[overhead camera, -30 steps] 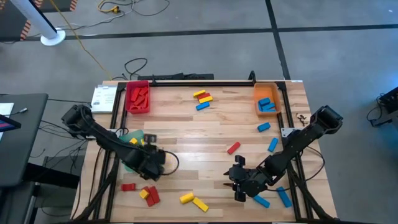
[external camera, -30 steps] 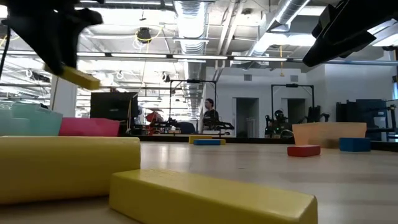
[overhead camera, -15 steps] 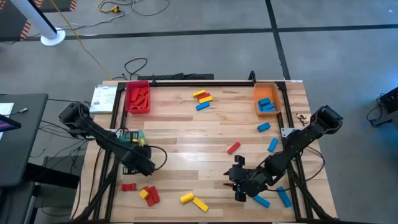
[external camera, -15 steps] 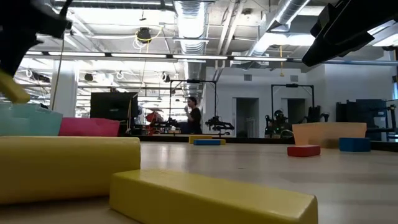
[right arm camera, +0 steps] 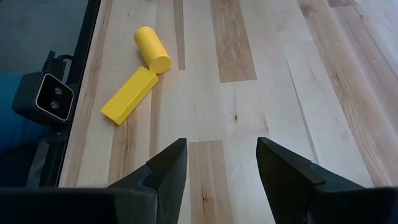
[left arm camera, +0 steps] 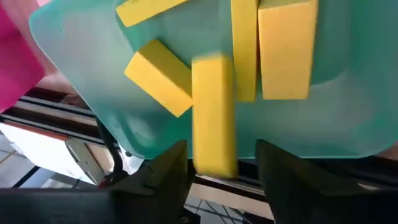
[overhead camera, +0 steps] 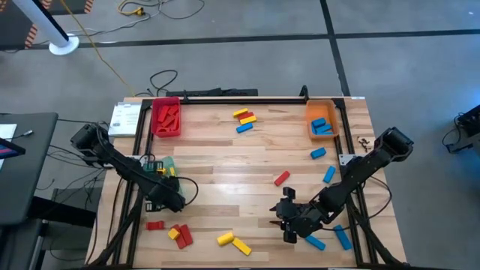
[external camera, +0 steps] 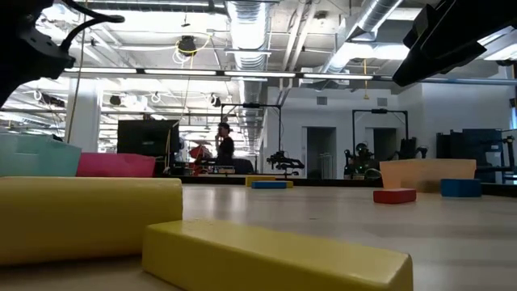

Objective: Sort blocks
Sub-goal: Put the blue block into the orange bin

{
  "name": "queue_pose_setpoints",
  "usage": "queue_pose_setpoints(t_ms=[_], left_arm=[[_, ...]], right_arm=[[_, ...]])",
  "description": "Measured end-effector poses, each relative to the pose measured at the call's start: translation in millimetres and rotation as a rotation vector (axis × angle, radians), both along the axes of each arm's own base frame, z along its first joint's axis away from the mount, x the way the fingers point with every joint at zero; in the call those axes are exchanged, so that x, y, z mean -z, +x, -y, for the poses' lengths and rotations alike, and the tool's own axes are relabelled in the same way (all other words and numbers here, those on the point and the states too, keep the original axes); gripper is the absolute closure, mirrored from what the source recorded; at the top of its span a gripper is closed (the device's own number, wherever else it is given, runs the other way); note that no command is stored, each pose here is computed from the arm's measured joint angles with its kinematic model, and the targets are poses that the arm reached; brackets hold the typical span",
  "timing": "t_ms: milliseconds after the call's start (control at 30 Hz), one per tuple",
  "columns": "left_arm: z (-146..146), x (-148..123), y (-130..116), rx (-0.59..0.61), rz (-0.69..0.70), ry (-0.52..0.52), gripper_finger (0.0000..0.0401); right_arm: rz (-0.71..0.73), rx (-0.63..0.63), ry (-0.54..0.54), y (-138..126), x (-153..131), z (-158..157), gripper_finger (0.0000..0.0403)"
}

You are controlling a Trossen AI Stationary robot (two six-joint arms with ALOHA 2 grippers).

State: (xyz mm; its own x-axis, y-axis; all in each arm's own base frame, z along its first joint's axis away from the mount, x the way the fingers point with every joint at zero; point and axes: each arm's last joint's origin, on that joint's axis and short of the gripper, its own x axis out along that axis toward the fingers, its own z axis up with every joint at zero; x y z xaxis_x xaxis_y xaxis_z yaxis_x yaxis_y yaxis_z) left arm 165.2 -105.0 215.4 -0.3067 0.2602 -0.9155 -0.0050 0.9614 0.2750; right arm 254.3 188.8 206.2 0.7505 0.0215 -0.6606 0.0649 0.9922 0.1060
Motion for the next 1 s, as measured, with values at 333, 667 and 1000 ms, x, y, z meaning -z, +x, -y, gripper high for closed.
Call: queue_pose_setpoints(t_ms=[333,667,1000], left_arm=[[2.6,1.9,4.1,0.0,0.046,-0.029,0.0184],[15.6,-25.3,31.1,0.068,0.32,-0.062,0.0183],[40.7,-54.0,74.4,0.293,0.779,-0.206,0.0183]], right_arm=[[0.0,0.0,0.0,0.0,0.0,0.0,0.0194],[-0.002,-0.002,0.004,-0.1,0.1,-0.1,0.0194],[-0.121,-0.019,0.153,-4.4,4.1,-2.2,0.0194]])
